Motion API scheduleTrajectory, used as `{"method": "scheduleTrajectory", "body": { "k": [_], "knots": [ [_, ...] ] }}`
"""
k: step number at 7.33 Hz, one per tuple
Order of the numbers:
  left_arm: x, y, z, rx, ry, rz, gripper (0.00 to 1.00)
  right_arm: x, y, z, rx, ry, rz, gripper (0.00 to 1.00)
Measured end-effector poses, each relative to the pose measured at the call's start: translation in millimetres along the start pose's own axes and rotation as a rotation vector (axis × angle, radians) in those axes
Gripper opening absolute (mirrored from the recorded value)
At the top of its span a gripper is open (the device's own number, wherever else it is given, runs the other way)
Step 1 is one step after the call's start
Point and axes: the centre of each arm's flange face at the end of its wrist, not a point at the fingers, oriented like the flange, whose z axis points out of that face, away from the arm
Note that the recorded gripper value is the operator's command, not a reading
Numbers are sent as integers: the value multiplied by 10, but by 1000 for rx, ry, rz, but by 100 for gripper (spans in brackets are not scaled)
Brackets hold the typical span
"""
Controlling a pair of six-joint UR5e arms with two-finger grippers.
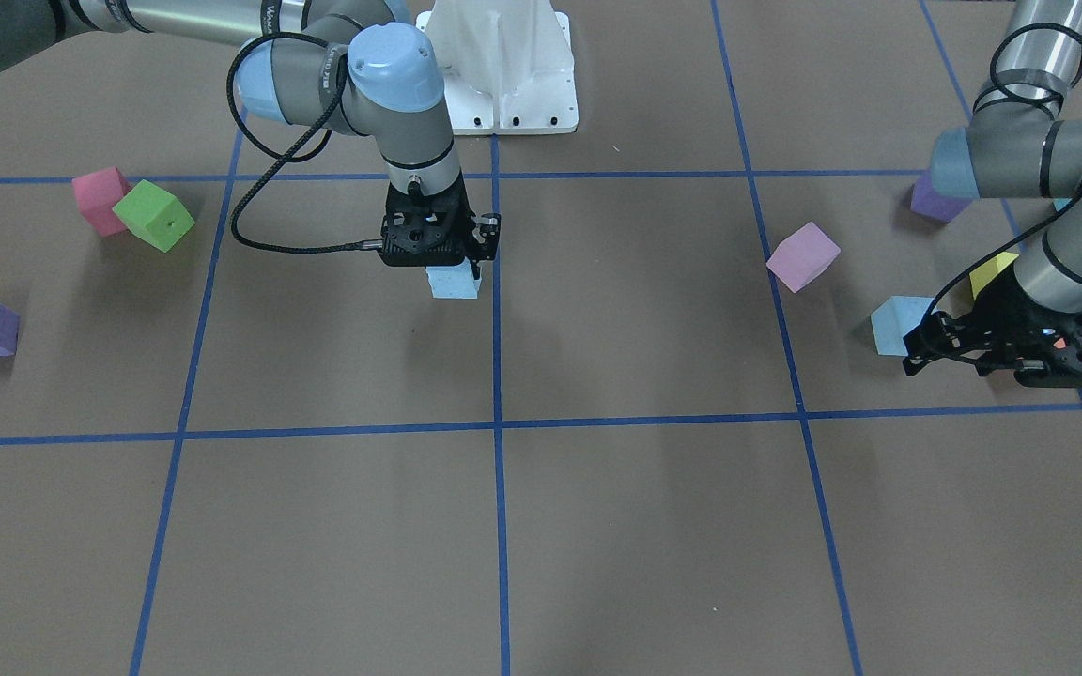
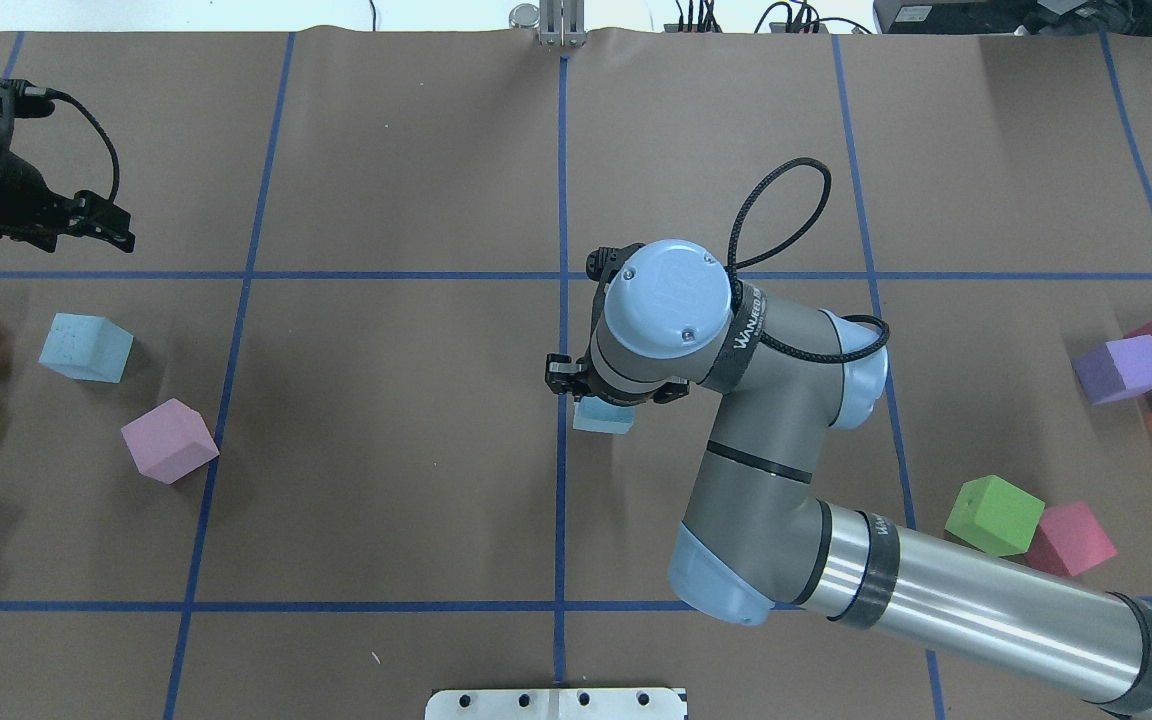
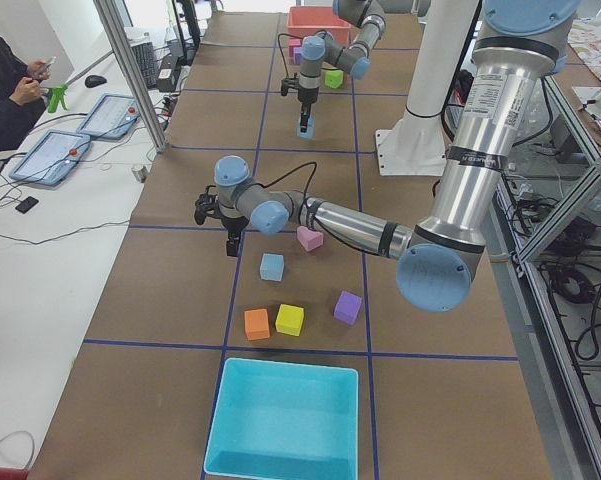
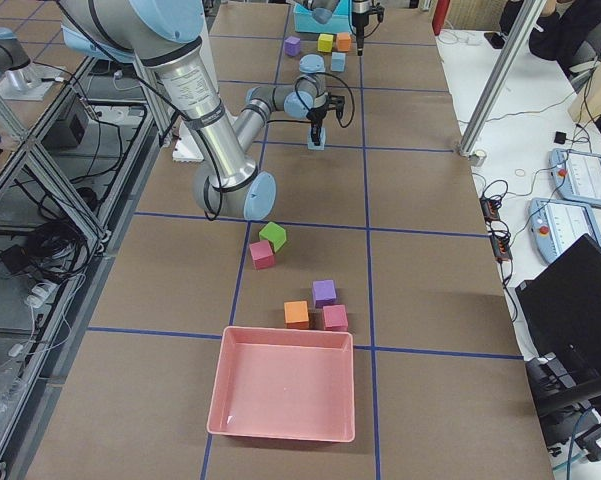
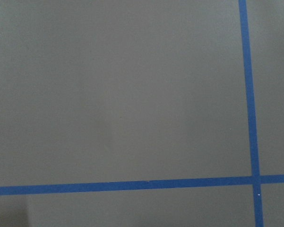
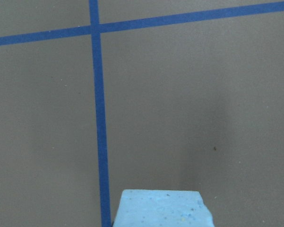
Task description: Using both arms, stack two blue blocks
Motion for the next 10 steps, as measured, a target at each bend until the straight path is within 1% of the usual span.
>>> {"method": "scheduleTrajectory", "body": {
  "k": [2,5,8,10],
  "knots": [
    [-56,228,136,4,6,-2,98,-138,-90,106,7,15,-15,49],
    [-198,486,132,3,0,-3,98,-177,-147,203,12,32,-49,49],
    [-191,577,168,6,-17,-9,98,-184,-176,273,23,48,-74,51],
    [-164,624,236,8,-35,-12,98,-211,-209,346,31,49,-77,53]
  ]
}}
